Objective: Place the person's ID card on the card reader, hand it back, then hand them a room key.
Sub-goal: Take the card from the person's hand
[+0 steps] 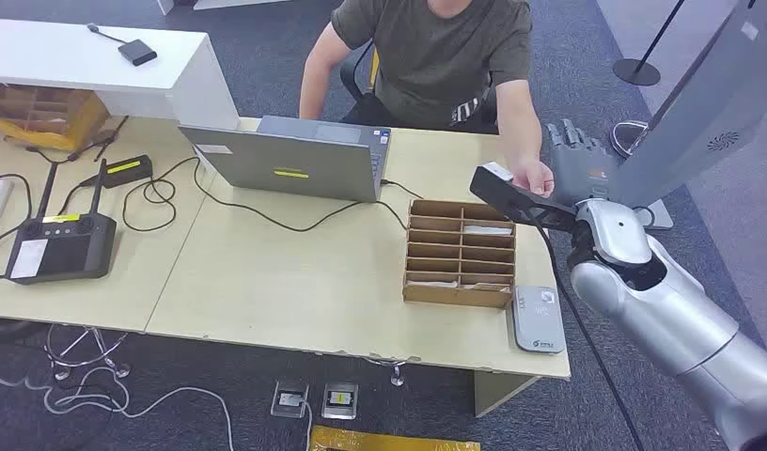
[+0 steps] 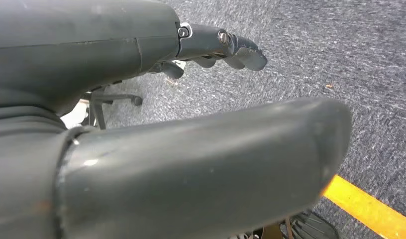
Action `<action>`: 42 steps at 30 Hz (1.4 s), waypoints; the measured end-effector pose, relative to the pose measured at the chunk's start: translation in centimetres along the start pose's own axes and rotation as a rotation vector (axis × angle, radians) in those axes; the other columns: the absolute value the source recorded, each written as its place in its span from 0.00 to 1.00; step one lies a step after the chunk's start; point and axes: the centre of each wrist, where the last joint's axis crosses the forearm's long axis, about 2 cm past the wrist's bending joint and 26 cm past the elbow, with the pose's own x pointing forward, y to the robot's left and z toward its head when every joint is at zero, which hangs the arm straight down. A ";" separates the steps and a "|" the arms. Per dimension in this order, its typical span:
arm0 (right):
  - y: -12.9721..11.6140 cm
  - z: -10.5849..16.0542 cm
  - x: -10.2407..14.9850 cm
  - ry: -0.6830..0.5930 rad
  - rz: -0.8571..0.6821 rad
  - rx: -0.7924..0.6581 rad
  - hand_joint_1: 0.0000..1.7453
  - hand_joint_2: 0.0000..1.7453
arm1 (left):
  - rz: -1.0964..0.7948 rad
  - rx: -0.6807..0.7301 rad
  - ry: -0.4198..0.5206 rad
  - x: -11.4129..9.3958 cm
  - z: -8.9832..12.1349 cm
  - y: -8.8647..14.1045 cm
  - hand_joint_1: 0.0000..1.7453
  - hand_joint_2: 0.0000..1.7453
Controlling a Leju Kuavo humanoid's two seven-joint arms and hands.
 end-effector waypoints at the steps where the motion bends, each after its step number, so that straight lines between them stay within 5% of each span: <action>1: 0.0 0.0 0.0 0.002 0.001 0.000 0.00 1.00 | -0.001 -0.001 -0.001 0.0 0.0 0.0 0.00 0.00; 5: 0.1 0.0 -0.3 0.018 0.017 0.002 0.99 1.00 | -0.008 -0.008 -0.005 0.0 0.0 0.0 0.00 0.00; 42: 0.1 1.1 -5.7 0.171 0.153 0.021 1.00 1.00 | -0.055 -0.044 -0.032 0.1 -0.1 0.1 0.00 0.00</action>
